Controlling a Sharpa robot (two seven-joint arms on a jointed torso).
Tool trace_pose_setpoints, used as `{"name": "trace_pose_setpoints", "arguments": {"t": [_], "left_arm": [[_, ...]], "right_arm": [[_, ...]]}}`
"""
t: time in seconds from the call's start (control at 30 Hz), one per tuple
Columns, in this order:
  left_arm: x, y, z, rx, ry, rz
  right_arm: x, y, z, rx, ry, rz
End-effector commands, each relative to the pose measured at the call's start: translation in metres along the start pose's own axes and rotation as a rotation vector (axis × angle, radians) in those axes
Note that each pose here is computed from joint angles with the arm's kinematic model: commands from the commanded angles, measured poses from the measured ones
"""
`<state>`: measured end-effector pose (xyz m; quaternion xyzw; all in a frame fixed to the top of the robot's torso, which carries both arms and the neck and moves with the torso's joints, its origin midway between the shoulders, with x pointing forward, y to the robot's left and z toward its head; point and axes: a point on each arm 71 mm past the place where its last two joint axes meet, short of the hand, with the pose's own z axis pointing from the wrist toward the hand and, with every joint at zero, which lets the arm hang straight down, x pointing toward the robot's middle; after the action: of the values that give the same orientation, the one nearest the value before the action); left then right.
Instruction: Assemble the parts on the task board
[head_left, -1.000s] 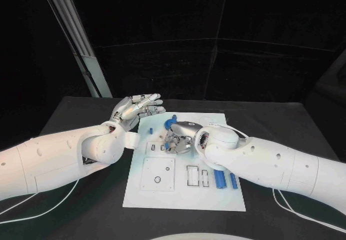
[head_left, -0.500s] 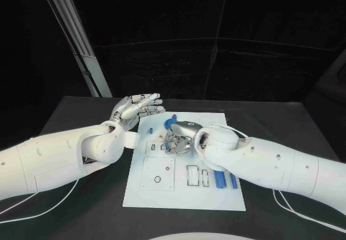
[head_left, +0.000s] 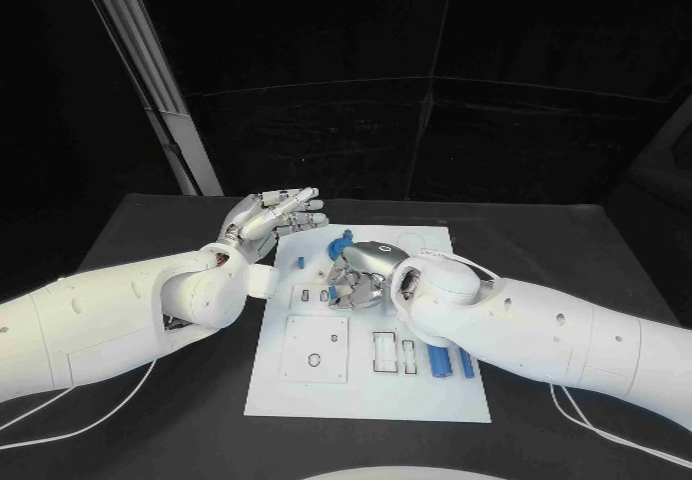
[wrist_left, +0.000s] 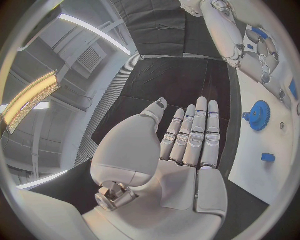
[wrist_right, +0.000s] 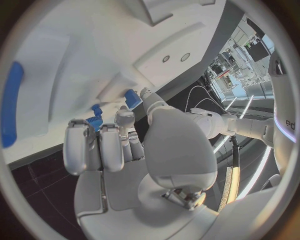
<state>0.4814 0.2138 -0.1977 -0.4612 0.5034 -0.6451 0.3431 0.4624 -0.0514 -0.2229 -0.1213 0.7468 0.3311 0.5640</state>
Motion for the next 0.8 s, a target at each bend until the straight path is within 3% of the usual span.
{"name": "trace_pose_setpoints", "arguments": {"t": [0.03,0.17,0.33,0.43,0.53,0.6,0.7,0.8], "left_arm": [[-0.0001,-0.0018,0.0006,0.013,0.005,-0.003],[-0.0027,-0.0019,0.0007,0.008,0.020,0.023],[-0.0065,-0.0023,0.0004,0.001,0.053,0.099],[-0.0067,-0.0033,-0.0021,0.000,0.099,0.203],[-0.0069,-0.0039,-0.0023,-0.037,0.140,0.297],[-0.0080,-0.0043,-0.0005,-0.086,0.156,0.346],[-0.0096,-0.0016,0.0014,-0.211,0.193,0.431],[-0.0098,0.0023,0.0043,-0.389,0.256,0.574]], "right_arm": [[-0.012,0.005,-0.007,-0.079,-0.163,0.058],[-0.017,0.000,-0.021,-0.122,-0.196,0.131],[-0.026,-0.017,-0.040,-0.138,-0.125,0.271],[-0.036,-0.032,-0.055,-0.139,-0.079,0.368],[-0.047,-0.050,-0.071,-0.113,-0.070,0.461],[-0.057,-0.062,-0.078,-0.091,-0.094,0.507],[-0.071,-0.081,-0.088,-0.047,-0.152,0.593],[-0.084,-0.104,-0.099,0.003,-0.222,0.690]]}}
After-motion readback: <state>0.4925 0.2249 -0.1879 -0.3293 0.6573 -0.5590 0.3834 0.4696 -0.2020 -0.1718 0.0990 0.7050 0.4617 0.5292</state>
